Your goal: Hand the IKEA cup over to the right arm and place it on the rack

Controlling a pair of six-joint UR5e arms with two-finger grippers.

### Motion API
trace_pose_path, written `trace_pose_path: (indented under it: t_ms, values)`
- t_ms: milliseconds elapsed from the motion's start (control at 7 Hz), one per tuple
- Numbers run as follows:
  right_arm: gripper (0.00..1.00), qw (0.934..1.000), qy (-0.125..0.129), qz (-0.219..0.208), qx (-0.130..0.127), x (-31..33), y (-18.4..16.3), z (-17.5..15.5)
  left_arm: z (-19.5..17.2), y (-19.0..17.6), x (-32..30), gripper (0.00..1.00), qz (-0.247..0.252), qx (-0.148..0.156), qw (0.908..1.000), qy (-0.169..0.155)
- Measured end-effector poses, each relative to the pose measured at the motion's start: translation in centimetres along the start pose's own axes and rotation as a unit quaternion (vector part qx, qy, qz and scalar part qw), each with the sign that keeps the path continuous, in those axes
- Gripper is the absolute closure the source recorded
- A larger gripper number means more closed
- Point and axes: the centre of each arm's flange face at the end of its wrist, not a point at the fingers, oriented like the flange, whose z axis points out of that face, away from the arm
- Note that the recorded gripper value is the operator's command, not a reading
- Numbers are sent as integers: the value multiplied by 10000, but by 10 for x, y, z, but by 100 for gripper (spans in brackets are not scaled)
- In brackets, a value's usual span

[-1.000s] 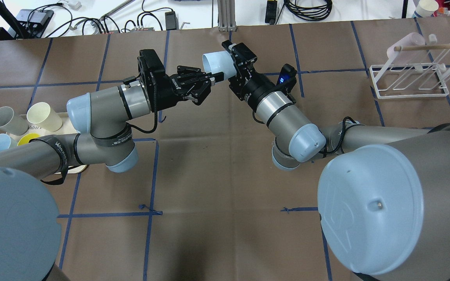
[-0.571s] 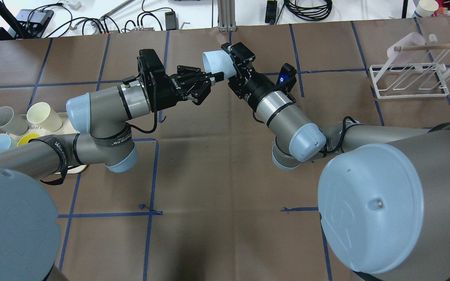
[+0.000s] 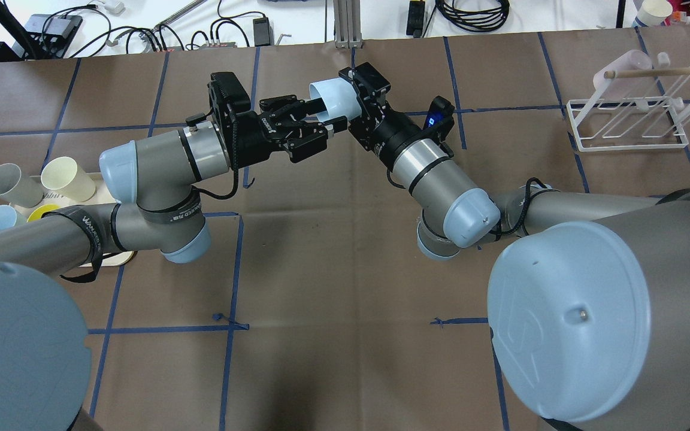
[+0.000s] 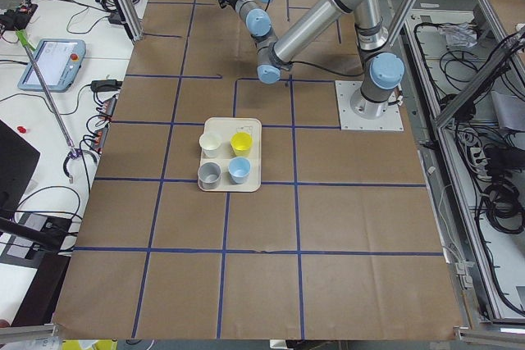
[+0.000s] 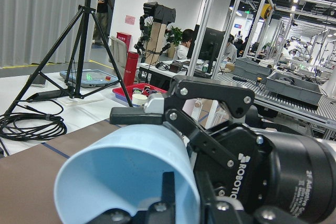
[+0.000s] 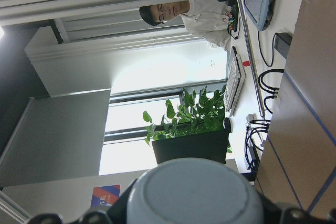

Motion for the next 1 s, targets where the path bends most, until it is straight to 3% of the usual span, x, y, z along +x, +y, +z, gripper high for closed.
trace_pose_path:
  t_ms: [429, 714, 1000]
  values:
    - [61, 10000, -28, -10, 17, -2, -3, 1, -50, -20, -31, 1, -332, 225, 9980, -480]
    - [66, 9998, -84, -164, 118, -9, -27, -2, -76, -25, -51, 1, -667, 305, 9943, -768]
    - [69, 9936, -133, -1120, 57, -20, -79, -11, -89, -34, -71, 1, -965, 266, 9894, -1054]
